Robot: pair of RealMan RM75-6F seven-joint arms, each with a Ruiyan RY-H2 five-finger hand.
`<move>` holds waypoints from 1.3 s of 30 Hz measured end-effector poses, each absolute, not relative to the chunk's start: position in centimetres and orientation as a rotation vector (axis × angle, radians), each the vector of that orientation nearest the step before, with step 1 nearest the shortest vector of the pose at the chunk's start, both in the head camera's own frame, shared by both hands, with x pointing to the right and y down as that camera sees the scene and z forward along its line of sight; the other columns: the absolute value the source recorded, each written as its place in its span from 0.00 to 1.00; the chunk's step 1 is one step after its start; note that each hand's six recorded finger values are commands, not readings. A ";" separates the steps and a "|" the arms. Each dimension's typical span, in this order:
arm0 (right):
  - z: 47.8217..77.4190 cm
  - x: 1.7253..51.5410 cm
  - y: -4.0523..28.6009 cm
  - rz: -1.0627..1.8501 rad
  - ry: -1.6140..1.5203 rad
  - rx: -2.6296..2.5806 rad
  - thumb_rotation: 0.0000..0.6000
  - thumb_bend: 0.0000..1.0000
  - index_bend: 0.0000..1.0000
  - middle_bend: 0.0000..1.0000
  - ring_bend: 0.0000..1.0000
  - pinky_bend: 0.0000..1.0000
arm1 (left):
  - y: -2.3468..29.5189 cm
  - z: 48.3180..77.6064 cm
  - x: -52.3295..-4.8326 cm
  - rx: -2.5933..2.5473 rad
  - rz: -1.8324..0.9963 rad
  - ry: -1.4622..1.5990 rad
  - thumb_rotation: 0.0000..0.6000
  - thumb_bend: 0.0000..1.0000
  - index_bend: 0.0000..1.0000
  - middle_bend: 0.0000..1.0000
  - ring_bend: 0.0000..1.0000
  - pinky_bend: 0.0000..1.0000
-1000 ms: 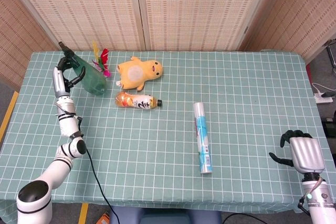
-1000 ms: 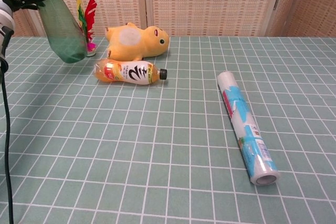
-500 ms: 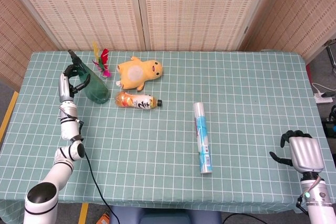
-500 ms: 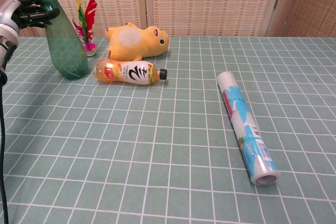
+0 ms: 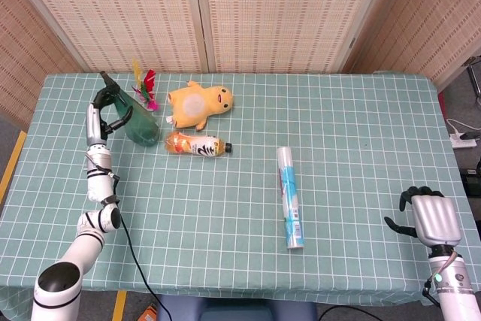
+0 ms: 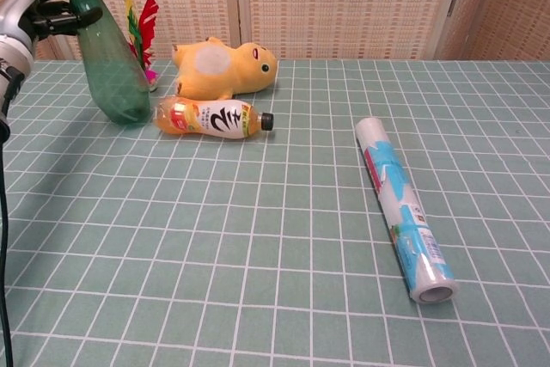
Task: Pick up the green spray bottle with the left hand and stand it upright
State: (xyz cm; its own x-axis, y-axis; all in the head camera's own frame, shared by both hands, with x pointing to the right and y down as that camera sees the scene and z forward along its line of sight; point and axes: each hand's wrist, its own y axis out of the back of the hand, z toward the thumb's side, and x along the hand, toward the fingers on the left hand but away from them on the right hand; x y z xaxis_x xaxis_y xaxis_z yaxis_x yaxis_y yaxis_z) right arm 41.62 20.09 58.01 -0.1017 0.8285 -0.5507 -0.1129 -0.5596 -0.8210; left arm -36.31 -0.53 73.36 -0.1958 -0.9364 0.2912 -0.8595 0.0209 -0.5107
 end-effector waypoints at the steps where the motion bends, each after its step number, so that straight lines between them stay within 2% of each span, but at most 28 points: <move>1: 58.0 41.6 20.1 1.741 -0.811 -1.483 1.00 0.14 0.60 0.41 0.33 0.42 | -0.5 73.3 -36.3 -1.910 -0.905 2.143 1.00 0.19 0.16 0.35 0.27 0.23; 4: 58.0 41.6 20.1 1.734 -0.815 -1.488 1.00 0.14 0.61 0.41 0.33 0.42 | -0.3 73.1 -36.2 -1.920 -0.893 2.117 1.00 0.19 0.10 0.34 0.27 0.23; 18: 58.0 41.7 20.1 1.708 -0.832 -1.507 1.00 0.14 0.61 0.42 0.33 0.42 | 0.2 73.1 -35.4 -1.966 -0.874 2.047 1.00 0.16 0.00 0.30 0.23 0.23; 31: 57.8 41.6 20.0 1.665 -0.868 -1.527 1.00 0.14 0.61 0.44 0.36 0.42 | -0.1 71.6 -36.9 -1.902 -0.884 1.987 1.00 0.16 0.02 0.28 0.21 0.23; 37: 57.7 41.7 20.0 1.619 -0.898 -1.550 1.00 0.14 0.61 0.44 0.36 0.43 | 1.4 71.4 -38.1 -1.870 -0.938 1.955 1.00 0.17 0.03 0.28 0.21 0.23; 39: 57.7 41.7 20.0 1.607 -0.905 -1.560 1.00 0.14 0.61 0.44 0.36 0.44 | 2.2 71.5 -38.7 -1.857 -0.975 1.943 1.00 0.20 0.06 0.28 0.22 0.23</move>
